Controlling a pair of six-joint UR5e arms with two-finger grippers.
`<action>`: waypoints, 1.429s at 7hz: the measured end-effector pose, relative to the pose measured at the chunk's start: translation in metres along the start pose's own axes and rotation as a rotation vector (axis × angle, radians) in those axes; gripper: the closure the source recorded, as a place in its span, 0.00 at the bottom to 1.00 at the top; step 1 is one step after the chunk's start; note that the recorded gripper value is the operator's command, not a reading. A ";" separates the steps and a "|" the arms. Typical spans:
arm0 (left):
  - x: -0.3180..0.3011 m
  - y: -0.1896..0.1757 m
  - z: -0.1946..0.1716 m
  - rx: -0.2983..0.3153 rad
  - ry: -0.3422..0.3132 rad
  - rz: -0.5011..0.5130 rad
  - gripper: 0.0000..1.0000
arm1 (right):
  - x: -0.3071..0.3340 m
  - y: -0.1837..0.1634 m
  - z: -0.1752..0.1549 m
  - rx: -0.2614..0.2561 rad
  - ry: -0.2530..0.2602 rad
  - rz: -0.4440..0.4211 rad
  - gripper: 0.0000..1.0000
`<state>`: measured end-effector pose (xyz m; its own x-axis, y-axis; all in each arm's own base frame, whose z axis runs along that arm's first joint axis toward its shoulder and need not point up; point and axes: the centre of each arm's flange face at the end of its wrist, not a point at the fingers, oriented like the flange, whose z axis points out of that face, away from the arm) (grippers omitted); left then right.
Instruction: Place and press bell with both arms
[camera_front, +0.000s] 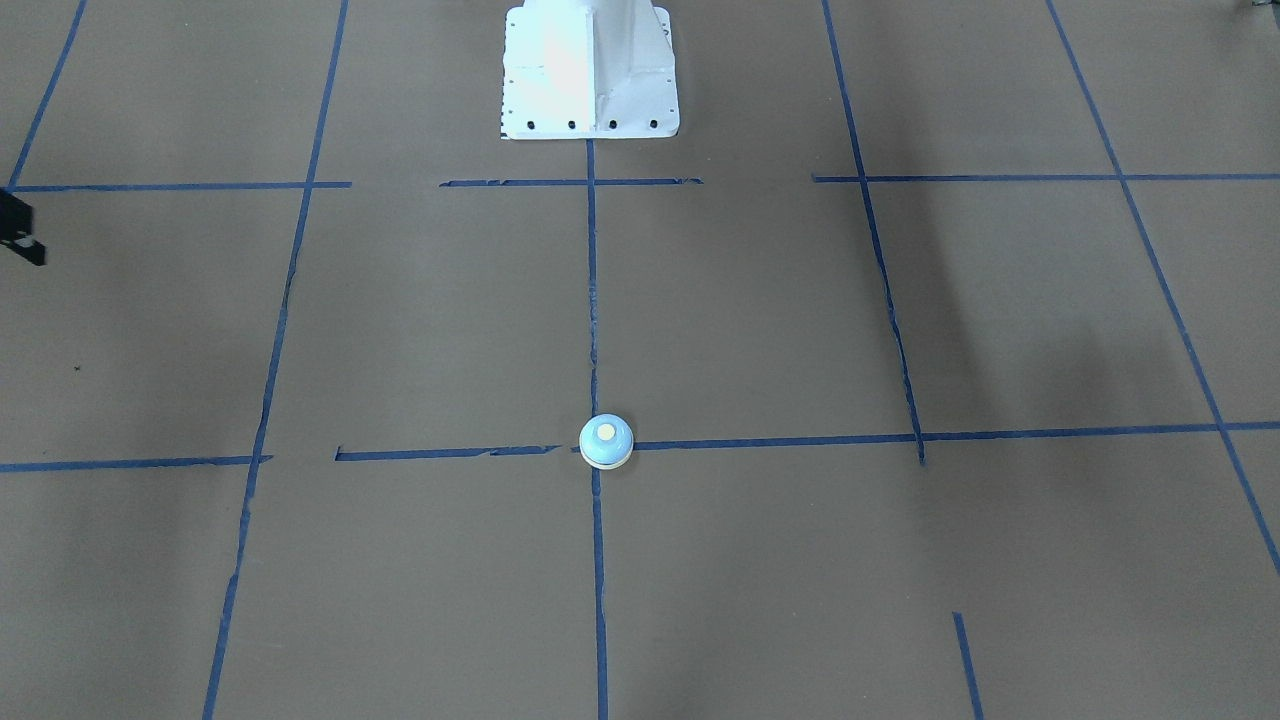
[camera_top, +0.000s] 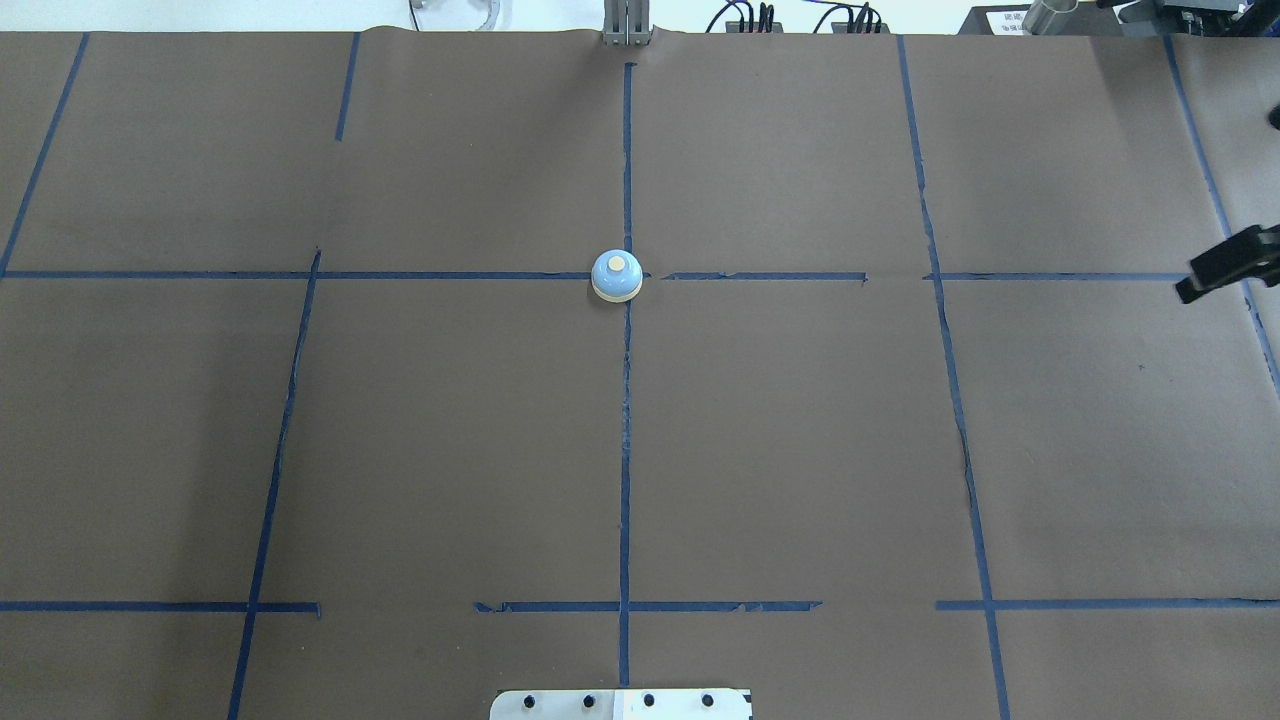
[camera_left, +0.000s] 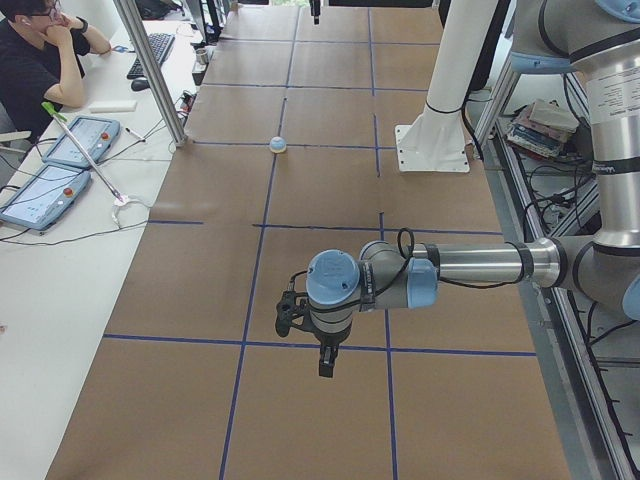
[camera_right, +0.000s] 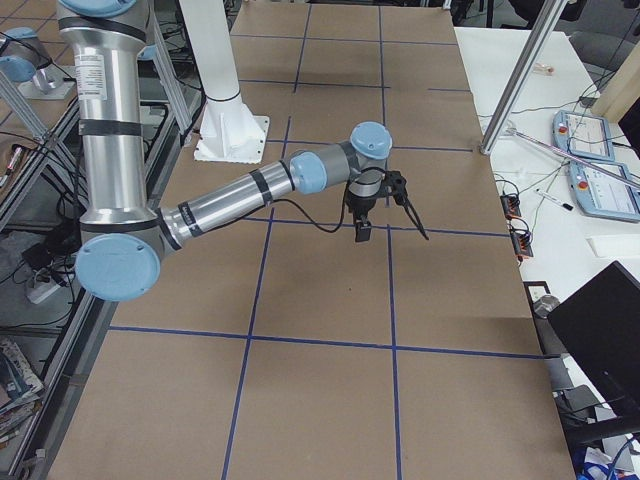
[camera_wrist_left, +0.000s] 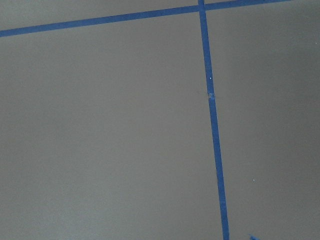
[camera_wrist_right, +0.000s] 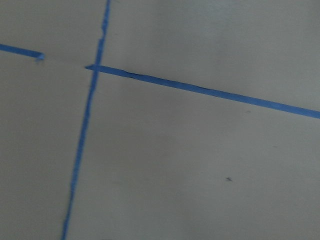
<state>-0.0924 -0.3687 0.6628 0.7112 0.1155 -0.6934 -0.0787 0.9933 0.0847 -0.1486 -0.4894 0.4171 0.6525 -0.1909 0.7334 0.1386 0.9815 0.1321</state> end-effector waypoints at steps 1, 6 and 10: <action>0.001 0.000 -0.001 0.002 0.001 0.002 0.00 | -0.085 -0.031 0.020 -0.007 -0.018 0.018 0.00; 0.004 0.000 -0.004 0.008 0.002 0.007 0.00 | -0.408 -0.173 0.103 0.014 0.044 0.211 0.09; 0.004 0.001 -0.003 0.007 0.003 0.006 0.00 | -0.486 -0.207 0.171 0.085 0.037 0.288 1.00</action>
<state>-0.0920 -0.3672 0.6577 0.7087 0.1213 -0.6950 -0.0780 0.9925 0.0936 -0.6217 -0.5970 0.1477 0.6825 0.0965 0.7245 -0.1181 0.9928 -0.0210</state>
